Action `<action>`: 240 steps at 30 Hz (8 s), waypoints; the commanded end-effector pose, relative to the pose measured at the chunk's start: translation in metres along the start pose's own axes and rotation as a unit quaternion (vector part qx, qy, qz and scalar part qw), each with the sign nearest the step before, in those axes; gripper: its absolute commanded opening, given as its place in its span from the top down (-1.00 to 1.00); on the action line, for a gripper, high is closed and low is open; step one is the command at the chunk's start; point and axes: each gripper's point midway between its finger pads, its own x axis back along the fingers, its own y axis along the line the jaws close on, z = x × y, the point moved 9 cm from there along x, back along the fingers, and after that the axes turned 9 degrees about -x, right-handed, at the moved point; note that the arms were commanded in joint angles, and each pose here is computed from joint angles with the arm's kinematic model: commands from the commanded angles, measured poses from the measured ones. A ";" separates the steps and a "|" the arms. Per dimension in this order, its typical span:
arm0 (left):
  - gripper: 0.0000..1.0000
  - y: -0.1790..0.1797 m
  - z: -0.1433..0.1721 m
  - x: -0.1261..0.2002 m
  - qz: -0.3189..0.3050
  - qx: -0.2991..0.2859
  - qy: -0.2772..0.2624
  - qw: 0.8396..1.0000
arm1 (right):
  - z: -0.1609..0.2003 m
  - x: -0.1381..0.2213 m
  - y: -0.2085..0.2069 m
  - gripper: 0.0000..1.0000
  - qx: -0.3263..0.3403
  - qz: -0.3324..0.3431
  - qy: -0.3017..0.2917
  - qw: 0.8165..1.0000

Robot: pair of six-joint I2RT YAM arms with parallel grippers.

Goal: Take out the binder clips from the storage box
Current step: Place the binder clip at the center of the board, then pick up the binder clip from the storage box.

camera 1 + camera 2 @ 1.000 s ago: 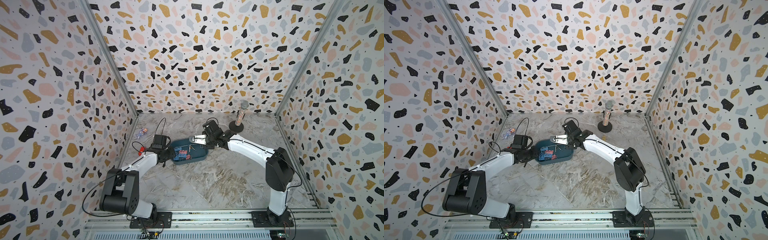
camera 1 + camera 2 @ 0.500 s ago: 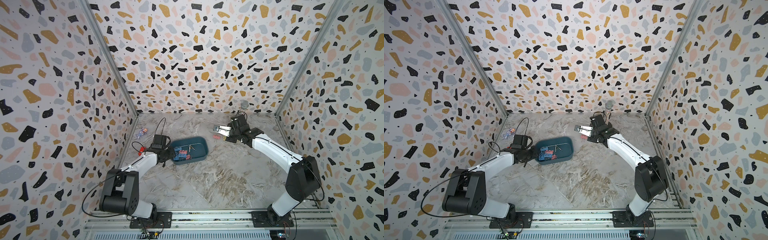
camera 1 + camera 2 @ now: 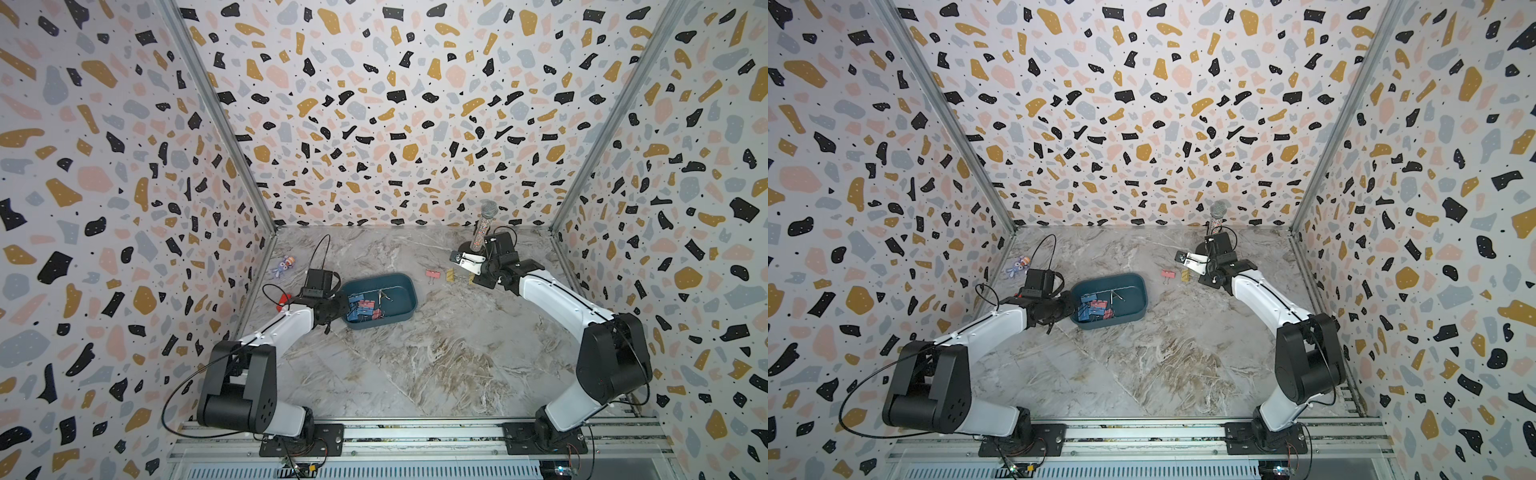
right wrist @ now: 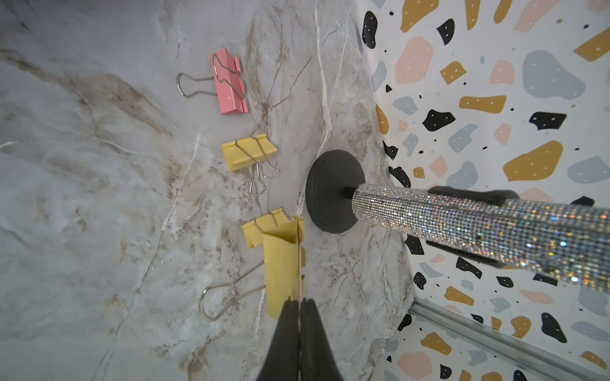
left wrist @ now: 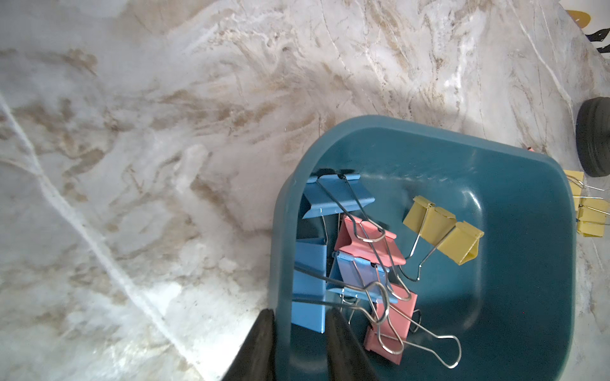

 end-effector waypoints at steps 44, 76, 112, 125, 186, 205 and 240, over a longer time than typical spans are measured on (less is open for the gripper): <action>0.40 -0.003 -0.008 0.000 0.015 -0.006 -0.022 1.000 | 0.018 -0.059 0.067 1.00 0.106 0.000 0.022 0.994; 0.40 -0.002 -0.007 -0.001 0.014 -0.006 -0.020 1.000 | 0.046 -0.065 0.062 1.00 0.110 -0.023 0.018 0.993; 0.40 -0.002 -0.007 0.000 0.013 -0.008 -0.022 1.000 | 0.052 -0.069 0.069 0.56 0.109 -0.048 0.028 0.992; 0.40 -0.001 -0.007 0.000 0.009 -0.008 -0.024 1.000 | 0.024 -0.022 0.055 0.46 0.063 -0.098 -0.024 0.993; 0.52 0.000 -0.007 0.012 -0.009 -0.002 -0.032 0.999 | -0.174 -0.072 0.152 0.42 0.016 -0.357 -0.092 0.929; 0.52 0.000 -0.007 0.014 -0.008 -0.002 -0.034 0.999 | -0.177 -0.093 0.165 0.36 0.005 -0.352 -0.053 0.935; 0.52 -0.001 -0.007 0.018 -0.005 -0.003 -0.040 0.999 | -0.183 -0.107 0.162 0.97 -0.030 -0.309 -0.039 0.950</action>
